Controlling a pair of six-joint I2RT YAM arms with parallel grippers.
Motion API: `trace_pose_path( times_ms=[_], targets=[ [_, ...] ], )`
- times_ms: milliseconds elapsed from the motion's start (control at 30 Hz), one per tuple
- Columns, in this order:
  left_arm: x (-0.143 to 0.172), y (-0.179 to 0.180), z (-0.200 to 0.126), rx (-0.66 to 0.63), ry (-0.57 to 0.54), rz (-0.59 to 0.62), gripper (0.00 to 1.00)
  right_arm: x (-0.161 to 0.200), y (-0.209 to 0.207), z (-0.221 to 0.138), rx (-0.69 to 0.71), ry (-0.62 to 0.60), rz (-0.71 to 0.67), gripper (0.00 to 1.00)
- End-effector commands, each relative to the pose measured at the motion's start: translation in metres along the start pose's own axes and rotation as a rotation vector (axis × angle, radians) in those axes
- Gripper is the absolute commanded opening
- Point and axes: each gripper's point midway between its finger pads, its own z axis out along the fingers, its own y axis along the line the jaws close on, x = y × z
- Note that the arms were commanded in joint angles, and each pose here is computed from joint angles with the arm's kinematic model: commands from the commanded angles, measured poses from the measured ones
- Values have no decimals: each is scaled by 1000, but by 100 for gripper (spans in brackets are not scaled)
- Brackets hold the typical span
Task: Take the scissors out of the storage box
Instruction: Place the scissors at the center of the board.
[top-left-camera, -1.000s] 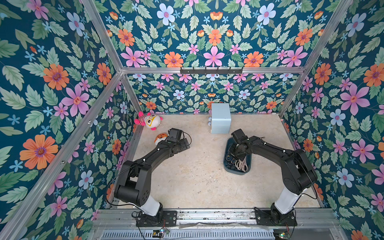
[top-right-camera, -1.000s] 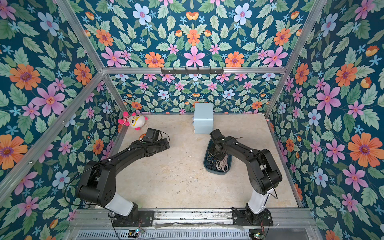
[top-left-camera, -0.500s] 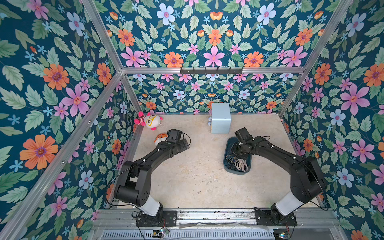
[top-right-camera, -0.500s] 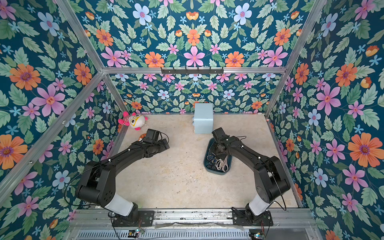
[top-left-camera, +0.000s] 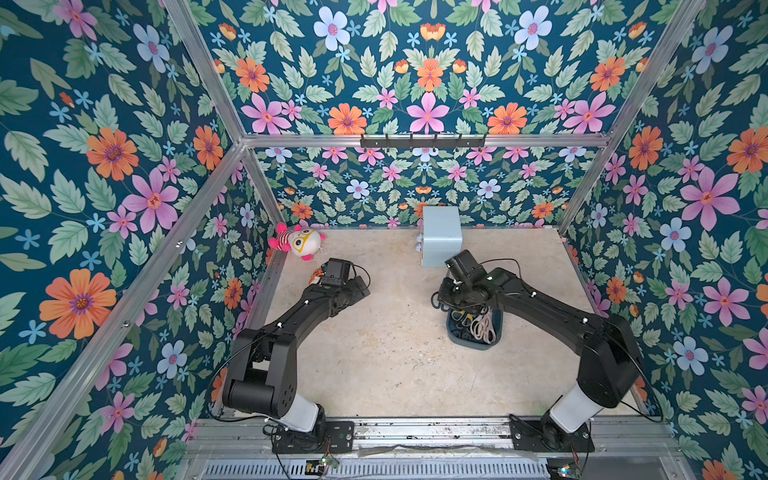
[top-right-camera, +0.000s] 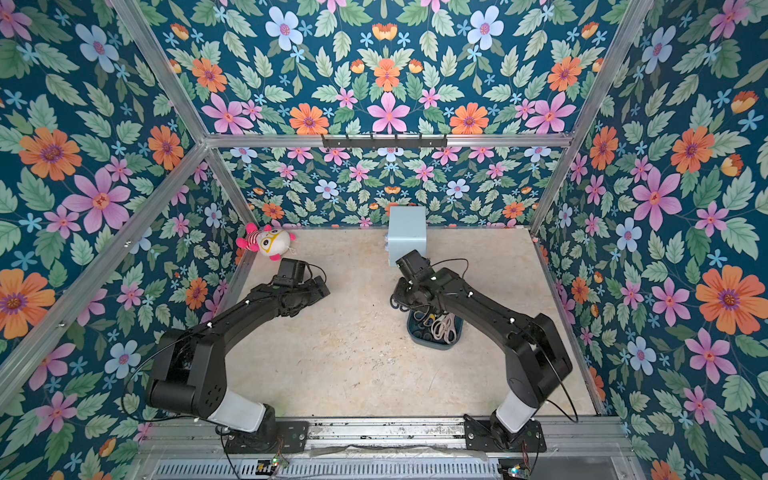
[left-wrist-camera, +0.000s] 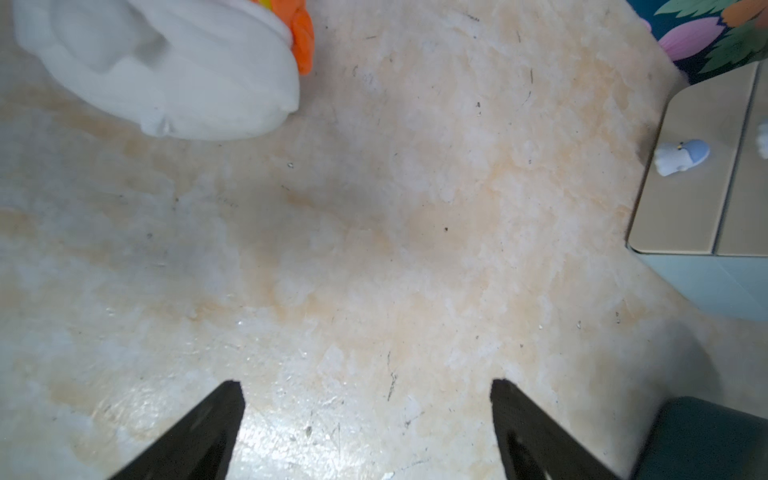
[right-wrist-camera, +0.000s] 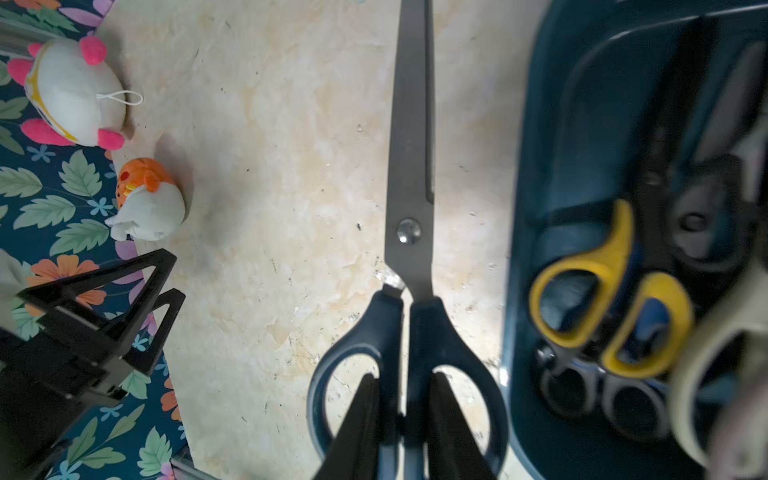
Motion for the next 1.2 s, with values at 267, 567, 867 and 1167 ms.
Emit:
trace_pose_path(
  times_ms=[267, 567, 867, 1167],
  targets=[
    [2, 46, -24, -16, 22, -59, 97, 8, 68, 92, 45, 48, -146, 0],
    [1, 44, -37, 2, 7, -53, 96, 9, 81, 157, 105, 98, -145, 0],
    [12, 52, -37, -10, 20, -70, 97, 20, 63, 188, 187, 157, -155, 0],
    [15, 49, -38, 14, 28, -94, 96, 15, 70, 183, 161, 135, -157, 23]
  ],
)
